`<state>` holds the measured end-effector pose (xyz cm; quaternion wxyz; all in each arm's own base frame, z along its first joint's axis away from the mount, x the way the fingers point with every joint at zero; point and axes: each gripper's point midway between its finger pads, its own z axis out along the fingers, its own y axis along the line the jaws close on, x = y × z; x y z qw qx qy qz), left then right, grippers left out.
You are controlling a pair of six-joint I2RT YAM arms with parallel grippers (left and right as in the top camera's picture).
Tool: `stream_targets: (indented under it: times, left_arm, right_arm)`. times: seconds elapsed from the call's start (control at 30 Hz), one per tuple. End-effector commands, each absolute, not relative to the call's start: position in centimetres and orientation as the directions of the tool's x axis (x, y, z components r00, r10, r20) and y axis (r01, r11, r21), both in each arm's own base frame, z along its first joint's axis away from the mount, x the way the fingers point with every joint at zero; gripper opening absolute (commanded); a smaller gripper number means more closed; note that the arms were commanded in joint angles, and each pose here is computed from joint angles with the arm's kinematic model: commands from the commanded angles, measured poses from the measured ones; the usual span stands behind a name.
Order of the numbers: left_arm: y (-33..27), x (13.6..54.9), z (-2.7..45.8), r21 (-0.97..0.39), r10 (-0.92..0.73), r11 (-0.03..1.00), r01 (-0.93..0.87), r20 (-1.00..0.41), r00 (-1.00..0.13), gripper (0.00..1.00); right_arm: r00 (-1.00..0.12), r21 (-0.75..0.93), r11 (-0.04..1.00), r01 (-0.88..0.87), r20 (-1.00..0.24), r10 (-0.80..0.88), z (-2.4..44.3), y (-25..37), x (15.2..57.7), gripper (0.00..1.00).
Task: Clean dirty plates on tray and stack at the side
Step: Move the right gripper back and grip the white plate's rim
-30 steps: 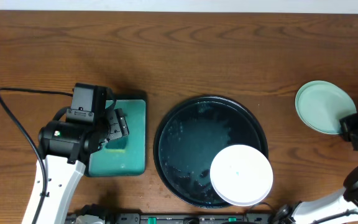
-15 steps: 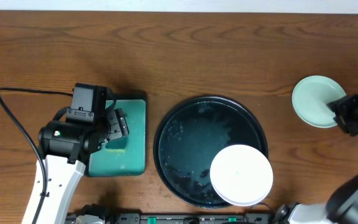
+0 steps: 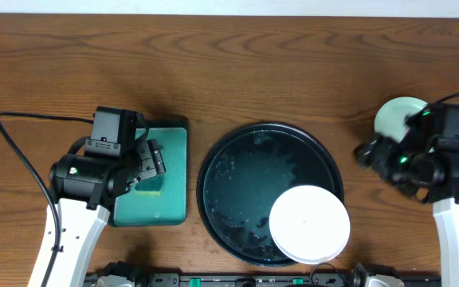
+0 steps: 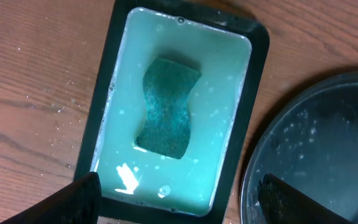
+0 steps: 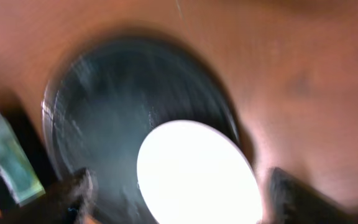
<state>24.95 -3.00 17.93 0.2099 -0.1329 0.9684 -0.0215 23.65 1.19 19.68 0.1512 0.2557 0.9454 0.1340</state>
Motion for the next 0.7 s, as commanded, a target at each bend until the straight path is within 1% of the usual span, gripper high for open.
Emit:
stream_targets:
  times: [0.0,0.1,0.2,0.3,0.33,0.43,0.47,0.53,0.57,0.63,0.67]
  left_arm:
    - [-2.7,25.1,18.2,-0.089,-0.271,0.962,-0.257,-0.407,-0.872,0.81]
    - [-2.7,25.1,18.2,-0.089,-0.271,0.962,-0.257,-0.407,-0.872,0.81]
    - [-2.7,25.1,18.2,-0.090,-0.271,0.962,-0.257,-0.408,-0.872,0.81]
    - [-2.7,25.2,18.2,-0.091,-0.271,0.962,-0.257,-0.410,-0.871,0.81]
    - [-2.7,25.2,18.2,-0.091,-0.271,0.962,-0.257,-0.410,-0.871,0.81]
    - [-2.7,25.2,18.2,-0.091,-0.271,0.962,-0.257,-0.410,-0.871,0.81]
    - [-2.7,25.2,18.2,-0.091,-0.271,0.962,-0.257,-0.411,-0.871,0.81]
    - [-2.7,25.2,18.2,-0.091,-0.271,0.962,-0.257,-0.411,-0.871,0.81]
    - [-2.7,25.2,18.2,-0.091,-0.271,0.962,-0.257,-0.411,-0.870,0.81]
    - [-2.7,25.2,18.2,-0.091,-0.271,0.962,-0.257,-0.411,-0.871,0.81]
    - [-2.7,25.2,18.2,-0.091,-0.271,0.962,-0.257,-0.411,-0.871,0.81]
  right_arm:
    - [-0.838,0.273,0.826,0.494,-0.106,0.536,18.8,2.5,21.0,0.99]
    - [-0.857,0.256,0.838,0.482,-0.061,0.511,18.5,3.2,19.7,0.99]
    - [-0.862,0.276,0.836,0.475,-0.044,0.505,18.6,3.8,19.6,0.99]
    - [-0.871,0.279,0.846,0.454,-0.061,0.488,18.6,3.7,19.9,0.99]
    - [-0.871,0.274,0.848,0.455,-0.064,0.488,18.6,3.6,19.9,0.91]
    - [-0.838,0.247,0.814,0.526,-0.012,0.545,18.2,3.5,18.9,0.77]
    - [-0.824,0.222,0.803,0.553,0.004,0.567,17.8,3.2,18.4,0.76]
    - [-0.810,0.179,0.796,0.579,0.017,0.586,17.0,2.7,17.6,0.86]
    - [-0.808,0.169,0.795,0.583,0.022,0.588,16.5,2.6,17.3,0.86]
    - [-0.798,0.148,0.786,0.600,0.047,0.601,15.3,2.5,16.3,0.80]
    - [-0.785,0.133,0.774,0.619,0.068,0.616,14.5,2.5,15.6,0.80]
